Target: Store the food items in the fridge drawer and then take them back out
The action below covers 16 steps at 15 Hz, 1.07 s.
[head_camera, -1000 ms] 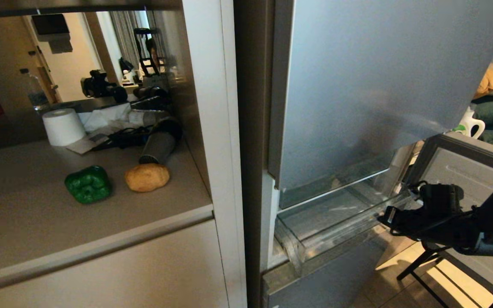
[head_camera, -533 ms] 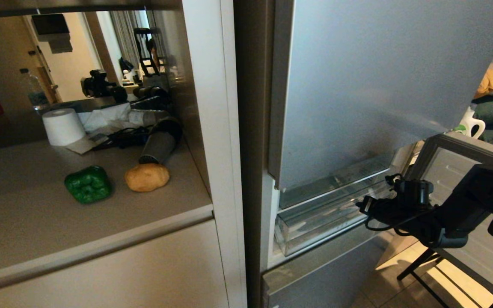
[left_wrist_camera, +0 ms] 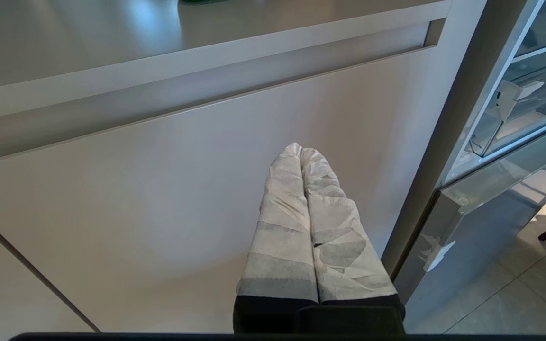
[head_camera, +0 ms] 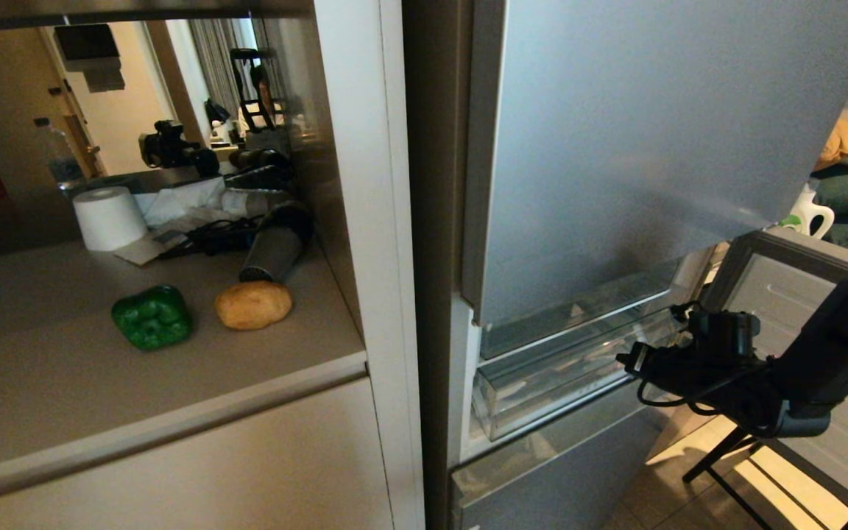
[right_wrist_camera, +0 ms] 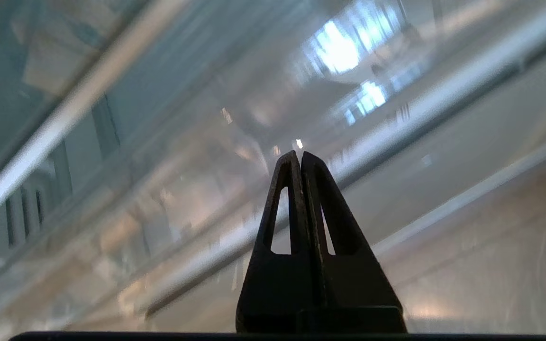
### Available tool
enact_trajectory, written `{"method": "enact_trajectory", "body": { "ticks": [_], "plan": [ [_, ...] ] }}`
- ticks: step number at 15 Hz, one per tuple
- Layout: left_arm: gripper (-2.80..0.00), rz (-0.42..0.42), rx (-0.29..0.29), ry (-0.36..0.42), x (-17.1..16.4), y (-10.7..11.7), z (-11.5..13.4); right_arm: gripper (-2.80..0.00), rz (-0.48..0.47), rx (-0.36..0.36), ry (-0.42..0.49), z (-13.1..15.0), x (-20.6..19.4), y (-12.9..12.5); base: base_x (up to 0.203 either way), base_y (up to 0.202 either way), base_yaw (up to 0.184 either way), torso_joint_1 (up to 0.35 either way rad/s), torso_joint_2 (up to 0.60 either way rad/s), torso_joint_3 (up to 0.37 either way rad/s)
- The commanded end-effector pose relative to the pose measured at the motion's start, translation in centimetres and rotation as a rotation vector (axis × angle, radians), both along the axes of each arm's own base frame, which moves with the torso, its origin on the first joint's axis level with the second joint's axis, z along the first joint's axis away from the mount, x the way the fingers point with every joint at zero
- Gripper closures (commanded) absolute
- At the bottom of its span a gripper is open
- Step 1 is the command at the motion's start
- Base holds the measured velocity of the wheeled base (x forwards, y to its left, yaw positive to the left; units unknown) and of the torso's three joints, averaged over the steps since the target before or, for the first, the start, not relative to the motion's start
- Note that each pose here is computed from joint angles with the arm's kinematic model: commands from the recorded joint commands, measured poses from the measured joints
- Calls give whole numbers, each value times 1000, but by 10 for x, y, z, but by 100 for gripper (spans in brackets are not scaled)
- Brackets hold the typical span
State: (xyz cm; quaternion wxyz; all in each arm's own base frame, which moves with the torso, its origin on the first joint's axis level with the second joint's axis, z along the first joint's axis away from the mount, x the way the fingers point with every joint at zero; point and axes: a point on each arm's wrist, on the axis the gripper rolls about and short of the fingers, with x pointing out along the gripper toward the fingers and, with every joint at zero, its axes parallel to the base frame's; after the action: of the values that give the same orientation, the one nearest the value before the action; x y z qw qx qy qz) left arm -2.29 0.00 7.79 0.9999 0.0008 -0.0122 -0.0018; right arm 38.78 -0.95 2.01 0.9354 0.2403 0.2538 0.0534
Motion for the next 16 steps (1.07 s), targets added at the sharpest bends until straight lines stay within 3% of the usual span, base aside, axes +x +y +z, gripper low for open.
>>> {"method": "enact_trajectory", "body": {
  "ticks": [1, 11, 16],
  "plan": [
    [0, -1, 0, 11, 1, 0, -3, 0, -6, 12, 7, 8, -12, 0, 0, 0, 0, 0, 0, 0],
    [0, -1, 0, 11, 1, 0, -3, 0, -5, 4, -73, -18, 49, -5, 0, 0, 0, 0, 0, 0],
    [0, -1, 0, 11, 1, 0, -3, 0, 24, 27, -99, -15, 52, -5, 0, 0, 0, 0, 0, 0]
  ]
}}
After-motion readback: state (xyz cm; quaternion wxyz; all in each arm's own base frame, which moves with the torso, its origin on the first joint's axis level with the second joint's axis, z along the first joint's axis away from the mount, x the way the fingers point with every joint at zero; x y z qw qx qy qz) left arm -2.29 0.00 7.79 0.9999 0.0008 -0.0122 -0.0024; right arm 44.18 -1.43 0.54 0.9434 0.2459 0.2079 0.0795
